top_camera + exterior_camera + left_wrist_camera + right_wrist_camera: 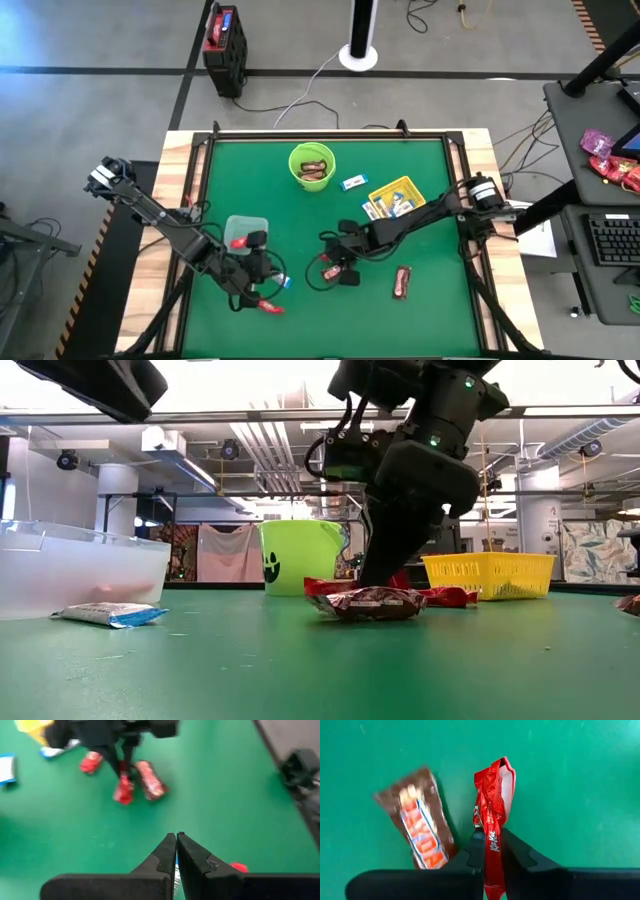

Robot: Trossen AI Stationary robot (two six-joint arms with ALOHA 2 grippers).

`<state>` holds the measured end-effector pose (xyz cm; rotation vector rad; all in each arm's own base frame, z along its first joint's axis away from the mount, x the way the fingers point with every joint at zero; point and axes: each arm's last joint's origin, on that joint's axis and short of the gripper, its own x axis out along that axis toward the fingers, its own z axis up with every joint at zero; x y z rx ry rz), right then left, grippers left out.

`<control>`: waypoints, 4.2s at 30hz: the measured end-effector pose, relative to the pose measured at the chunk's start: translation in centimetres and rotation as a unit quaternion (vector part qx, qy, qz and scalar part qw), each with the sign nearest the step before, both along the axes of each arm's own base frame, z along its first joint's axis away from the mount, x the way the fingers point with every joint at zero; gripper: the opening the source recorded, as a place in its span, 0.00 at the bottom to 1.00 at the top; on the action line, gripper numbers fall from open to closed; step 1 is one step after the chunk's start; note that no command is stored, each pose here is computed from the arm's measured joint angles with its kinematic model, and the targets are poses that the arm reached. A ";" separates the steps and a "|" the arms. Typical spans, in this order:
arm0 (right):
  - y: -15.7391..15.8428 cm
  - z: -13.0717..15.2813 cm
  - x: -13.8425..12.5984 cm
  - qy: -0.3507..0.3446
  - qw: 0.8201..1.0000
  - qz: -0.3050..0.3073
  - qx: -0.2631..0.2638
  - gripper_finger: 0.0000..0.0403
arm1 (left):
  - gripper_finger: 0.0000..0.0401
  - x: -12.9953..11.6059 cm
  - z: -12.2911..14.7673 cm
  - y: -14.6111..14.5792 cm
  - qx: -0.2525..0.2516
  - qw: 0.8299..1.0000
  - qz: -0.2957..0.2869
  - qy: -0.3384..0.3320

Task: Sort candy by brand, put in halloween buckets
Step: Put the red chocolate bar into the transparent bin, then put the brown chocolate bar into the green bucket

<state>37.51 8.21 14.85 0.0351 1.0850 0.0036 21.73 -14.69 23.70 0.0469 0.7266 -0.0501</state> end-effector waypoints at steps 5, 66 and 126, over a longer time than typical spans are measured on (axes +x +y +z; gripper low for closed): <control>0.7 2.4 0.8 -0.086 0.996 0.014 -0.004 0.06 | 0.07 0.0 -0.1 0.1 0.007 1.000 0.011 -0.005; 2.8 9.2 1.8 -0.320 0.945 0.012 -0.063 0.60 | 0.06 -5.1 2.1 2.8 0.045 0.938 0.189 0.289; 4.6 -0.1 -0.7 0.000 0.999 0.025 -0.034 0.04 | 0.40 -3.3 1.1 -2.1 0.154 0.979 0.132 -0.014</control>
